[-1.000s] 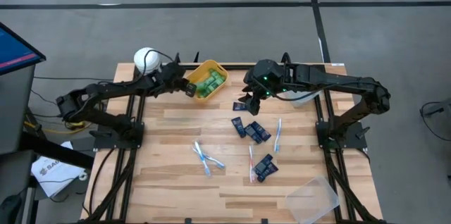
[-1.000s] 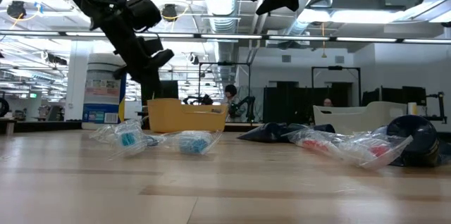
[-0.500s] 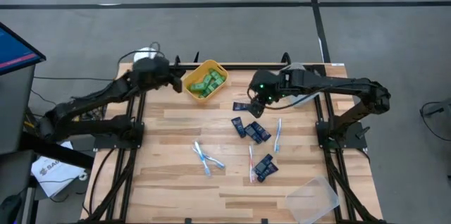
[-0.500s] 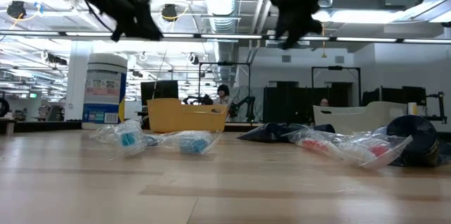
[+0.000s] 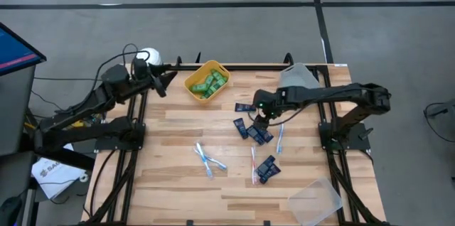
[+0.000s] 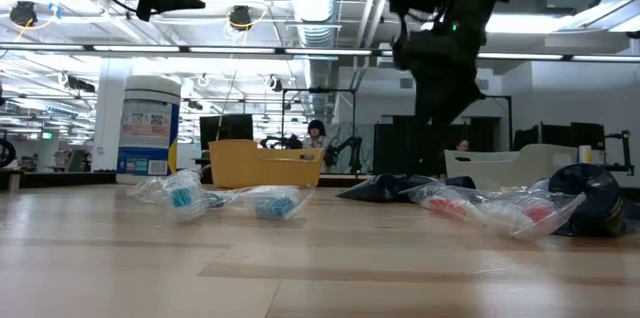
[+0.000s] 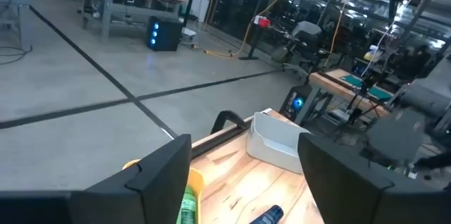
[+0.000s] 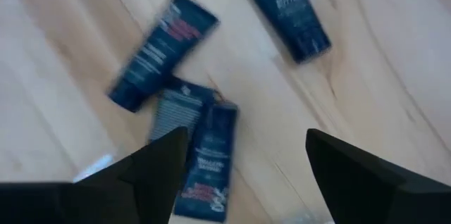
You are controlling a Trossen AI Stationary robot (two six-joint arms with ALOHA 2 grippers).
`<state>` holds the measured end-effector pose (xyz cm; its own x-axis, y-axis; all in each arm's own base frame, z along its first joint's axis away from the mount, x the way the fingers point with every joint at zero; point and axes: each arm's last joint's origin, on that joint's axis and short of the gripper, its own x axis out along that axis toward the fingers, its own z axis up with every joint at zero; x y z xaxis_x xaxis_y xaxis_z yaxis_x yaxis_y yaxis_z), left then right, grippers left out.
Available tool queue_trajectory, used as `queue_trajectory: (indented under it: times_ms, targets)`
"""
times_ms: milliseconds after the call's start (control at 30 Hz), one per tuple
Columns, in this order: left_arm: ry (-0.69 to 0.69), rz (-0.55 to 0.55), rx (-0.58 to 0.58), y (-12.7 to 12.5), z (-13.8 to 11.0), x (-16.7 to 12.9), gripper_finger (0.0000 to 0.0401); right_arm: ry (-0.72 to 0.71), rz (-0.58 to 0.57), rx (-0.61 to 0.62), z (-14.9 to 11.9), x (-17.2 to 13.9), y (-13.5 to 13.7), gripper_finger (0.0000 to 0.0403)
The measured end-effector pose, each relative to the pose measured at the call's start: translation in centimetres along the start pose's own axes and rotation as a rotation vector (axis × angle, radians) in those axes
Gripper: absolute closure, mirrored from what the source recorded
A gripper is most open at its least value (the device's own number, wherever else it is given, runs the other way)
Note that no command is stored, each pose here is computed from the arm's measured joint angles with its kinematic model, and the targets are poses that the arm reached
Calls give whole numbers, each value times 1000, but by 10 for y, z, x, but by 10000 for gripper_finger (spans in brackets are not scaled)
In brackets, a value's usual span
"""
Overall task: Pick & Place Travel size toiletries
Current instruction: Put the blue shave cream into the gray bin
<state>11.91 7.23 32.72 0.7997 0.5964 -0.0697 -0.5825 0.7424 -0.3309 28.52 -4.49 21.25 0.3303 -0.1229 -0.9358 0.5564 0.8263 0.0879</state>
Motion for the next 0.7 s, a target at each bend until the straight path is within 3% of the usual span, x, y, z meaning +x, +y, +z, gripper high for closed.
queue_trajectory:
  times_ms: [233,400,567,700]
  targets:
    - [-1,-1,-29,0,0,0,143,92,-37,-22,1,47,6,121]
    - [0,-6,-30,0,0,0,151,138,13,-18,1,70,10,121]
    - [2,-12,-30,0,0,0,156,175,8,-19,-1,78,10,123]
    - [2,-12,-30,0,0,0,159,166,14,-19,-1,76,10,150]
